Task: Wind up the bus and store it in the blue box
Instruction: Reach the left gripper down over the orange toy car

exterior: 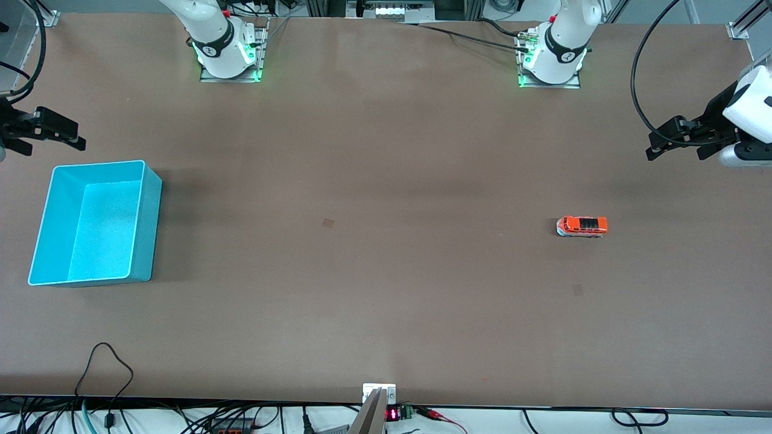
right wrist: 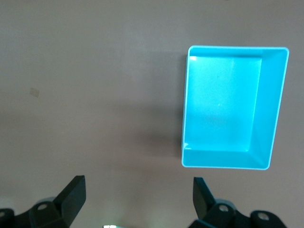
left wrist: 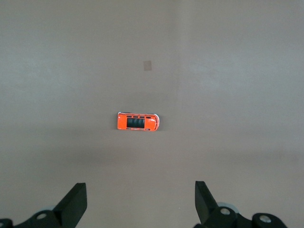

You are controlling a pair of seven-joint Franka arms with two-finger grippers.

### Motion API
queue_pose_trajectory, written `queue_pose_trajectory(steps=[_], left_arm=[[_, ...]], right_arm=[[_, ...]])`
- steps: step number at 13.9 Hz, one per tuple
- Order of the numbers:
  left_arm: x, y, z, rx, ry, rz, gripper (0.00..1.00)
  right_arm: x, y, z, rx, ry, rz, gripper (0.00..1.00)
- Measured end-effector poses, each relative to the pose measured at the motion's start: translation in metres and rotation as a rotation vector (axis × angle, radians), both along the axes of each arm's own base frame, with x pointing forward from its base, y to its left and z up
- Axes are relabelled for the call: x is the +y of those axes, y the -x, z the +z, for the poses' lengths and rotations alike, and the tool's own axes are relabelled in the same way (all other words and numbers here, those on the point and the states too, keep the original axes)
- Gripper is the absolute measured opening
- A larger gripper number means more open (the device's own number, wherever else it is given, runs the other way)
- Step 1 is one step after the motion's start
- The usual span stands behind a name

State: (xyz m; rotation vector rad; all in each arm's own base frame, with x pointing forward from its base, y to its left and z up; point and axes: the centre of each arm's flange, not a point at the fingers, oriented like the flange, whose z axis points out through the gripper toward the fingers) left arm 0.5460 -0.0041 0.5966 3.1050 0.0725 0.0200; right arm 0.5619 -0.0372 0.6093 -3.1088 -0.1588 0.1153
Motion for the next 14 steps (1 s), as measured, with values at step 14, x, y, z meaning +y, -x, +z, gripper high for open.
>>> queue_pose_trajectory(steps=[14], left_arm=[[-0.012, -0.001, -0.03, 0.155, 0.005, -0.037, 1.0]], right_arm=[[-0.006, 0.012, 0.0, -0.024, 0.001, -0.012, 1.0]])
